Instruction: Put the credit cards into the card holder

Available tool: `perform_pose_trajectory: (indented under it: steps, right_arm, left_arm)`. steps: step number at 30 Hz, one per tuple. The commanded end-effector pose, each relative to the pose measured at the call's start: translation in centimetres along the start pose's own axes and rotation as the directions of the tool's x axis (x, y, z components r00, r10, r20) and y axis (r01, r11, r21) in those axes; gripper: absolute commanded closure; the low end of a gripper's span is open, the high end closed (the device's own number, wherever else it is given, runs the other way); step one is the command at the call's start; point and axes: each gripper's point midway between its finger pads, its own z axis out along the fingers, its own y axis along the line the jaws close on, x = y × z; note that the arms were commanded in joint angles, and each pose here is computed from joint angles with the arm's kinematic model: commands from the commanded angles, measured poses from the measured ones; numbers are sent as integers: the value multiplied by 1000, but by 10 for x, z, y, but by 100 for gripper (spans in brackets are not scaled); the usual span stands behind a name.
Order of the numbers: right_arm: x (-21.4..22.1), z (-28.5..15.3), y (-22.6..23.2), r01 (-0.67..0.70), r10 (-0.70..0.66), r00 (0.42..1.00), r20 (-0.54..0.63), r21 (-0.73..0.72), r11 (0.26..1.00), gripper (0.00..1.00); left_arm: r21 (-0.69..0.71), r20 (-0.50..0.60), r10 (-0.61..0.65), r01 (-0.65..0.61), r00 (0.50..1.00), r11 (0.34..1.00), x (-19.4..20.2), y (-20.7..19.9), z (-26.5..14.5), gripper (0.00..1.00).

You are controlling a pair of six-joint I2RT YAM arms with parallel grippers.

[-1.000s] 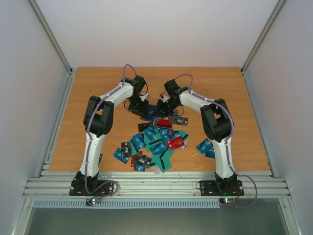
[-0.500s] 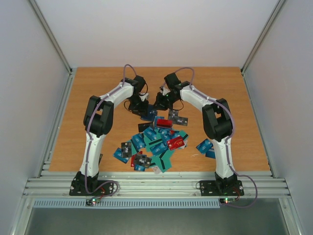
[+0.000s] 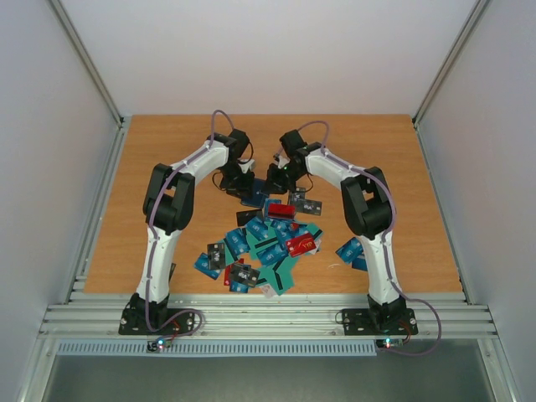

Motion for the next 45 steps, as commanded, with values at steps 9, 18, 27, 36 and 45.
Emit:
perform_pose_trajectory:
  steps: [9, 18, 27, 36, 45]
  right_arm:
    - [-7, 19, -5, -20, 20, 999, -26, -13, 1000, 85]
    - [-5, 26, 2, -29, 27, 999, -36, -41, 999, 85]
    - [-7, 33, 3, -38, 36, 999, -37, -47, 998, 85]
    - [-15, 39, 3, -46, 45, 999, -17, -59, 997, 85]
    - [-23, 41, 3, -38, 39, 999, 18, -59, 998, 85]
  left_arm:
    - [-38, -99, -4, 0, 995, 999, 15, 9, 37, 69]
    - [-39, -104, -7, 3, 995, 999, 16, 9, 38, 70]
    - [-35, -104, -4, 1, 995, 999, 16, 8, 37, 70]
    - [-21, -108, -8, 6, 994, 1000, 17, 6, 37, 70]
    - [0, -109, -15, 15, 994, 1000, 17, 1, 34, 70]
